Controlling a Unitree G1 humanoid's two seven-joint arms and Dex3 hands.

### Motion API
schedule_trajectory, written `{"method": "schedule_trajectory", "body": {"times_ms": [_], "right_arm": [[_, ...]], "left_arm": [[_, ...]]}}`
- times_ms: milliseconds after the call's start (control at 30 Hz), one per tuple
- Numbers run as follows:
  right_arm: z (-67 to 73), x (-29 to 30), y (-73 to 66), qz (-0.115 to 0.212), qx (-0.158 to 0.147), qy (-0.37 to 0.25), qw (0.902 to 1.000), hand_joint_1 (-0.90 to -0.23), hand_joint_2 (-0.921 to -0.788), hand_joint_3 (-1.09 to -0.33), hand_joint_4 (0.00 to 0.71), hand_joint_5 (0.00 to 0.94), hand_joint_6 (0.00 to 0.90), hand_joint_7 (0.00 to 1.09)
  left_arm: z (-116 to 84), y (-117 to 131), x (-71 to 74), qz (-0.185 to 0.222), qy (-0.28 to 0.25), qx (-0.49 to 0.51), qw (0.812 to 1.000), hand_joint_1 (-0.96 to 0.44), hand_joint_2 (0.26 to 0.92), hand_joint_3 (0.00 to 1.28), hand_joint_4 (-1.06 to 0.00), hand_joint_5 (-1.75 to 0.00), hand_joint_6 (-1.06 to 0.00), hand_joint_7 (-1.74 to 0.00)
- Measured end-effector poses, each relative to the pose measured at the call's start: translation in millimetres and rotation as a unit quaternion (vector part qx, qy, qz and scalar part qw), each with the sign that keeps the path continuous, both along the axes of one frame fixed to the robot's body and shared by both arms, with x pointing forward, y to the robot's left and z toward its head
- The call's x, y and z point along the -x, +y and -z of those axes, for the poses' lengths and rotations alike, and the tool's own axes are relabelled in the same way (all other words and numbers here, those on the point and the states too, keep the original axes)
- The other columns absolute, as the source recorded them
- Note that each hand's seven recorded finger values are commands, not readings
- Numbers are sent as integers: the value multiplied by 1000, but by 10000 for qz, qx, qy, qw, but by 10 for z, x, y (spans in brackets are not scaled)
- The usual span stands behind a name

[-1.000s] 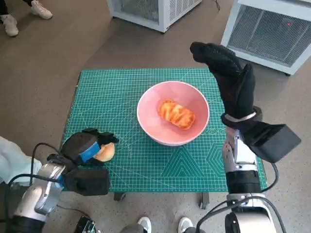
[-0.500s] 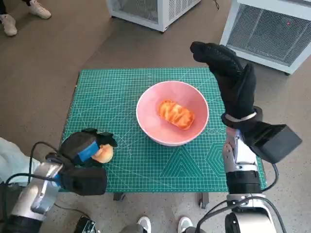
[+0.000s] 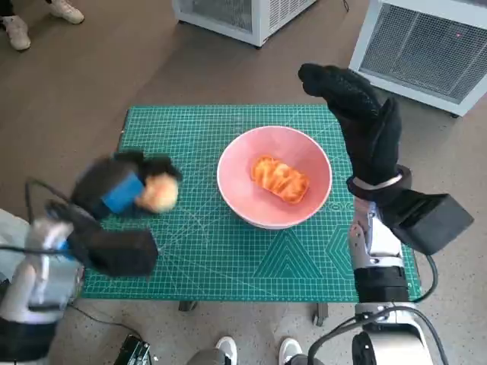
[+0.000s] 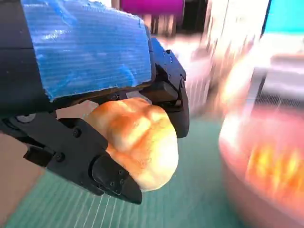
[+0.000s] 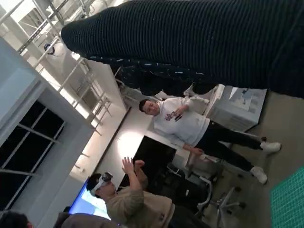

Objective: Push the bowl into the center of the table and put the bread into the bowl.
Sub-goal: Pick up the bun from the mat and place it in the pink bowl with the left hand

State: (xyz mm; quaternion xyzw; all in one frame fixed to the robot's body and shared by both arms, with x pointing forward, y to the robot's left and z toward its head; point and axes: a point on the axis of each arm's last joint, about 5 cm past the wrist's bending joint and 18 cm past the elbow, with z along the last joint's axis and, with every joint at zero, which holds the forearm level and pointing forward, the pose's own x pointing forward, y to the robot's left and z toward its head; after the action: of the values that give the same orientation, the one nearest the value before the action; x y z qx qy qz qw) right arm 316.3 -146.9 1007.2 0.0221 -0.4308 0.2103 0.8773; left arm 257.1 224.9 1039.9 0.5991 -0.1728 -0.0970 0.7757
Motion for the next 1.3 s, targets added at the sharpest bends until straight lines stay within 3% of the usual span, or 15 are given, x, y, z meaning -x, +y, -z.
{"method": "schedule_trajectory", "body": {"times_ms": [333,600,933,1300], "right_arm": [[32,-5,-2,17,-4,55,10000,-707,-921,-749,220,0,10,588],[43,-6,-7,32,-1,60,10000,-700,-921,-749,221,0,12,587],[49,-7,-33,62,3,68,10000,-714,-921,-743,223,2,17,585],[51,-2,-92,147,-9,45,9999,-706,-921,-734,224,1,28,575]], "left_arm": [[-317,-295,-170,430,-709,193,9964,2,900,14,-826,-1010,-700,-1097],[-414,-675,-317,918,-826,92,9923,2,904,12,-815,-1049,-698,-1073],[-414,-1089,-565,1377,-429,62,9895,2,919,23,-762,-1101,-658,-1121],[-174,-1369,-771,1298,203,-155,9912,1,920,47,-723,-1172,-638,-1117]]}}
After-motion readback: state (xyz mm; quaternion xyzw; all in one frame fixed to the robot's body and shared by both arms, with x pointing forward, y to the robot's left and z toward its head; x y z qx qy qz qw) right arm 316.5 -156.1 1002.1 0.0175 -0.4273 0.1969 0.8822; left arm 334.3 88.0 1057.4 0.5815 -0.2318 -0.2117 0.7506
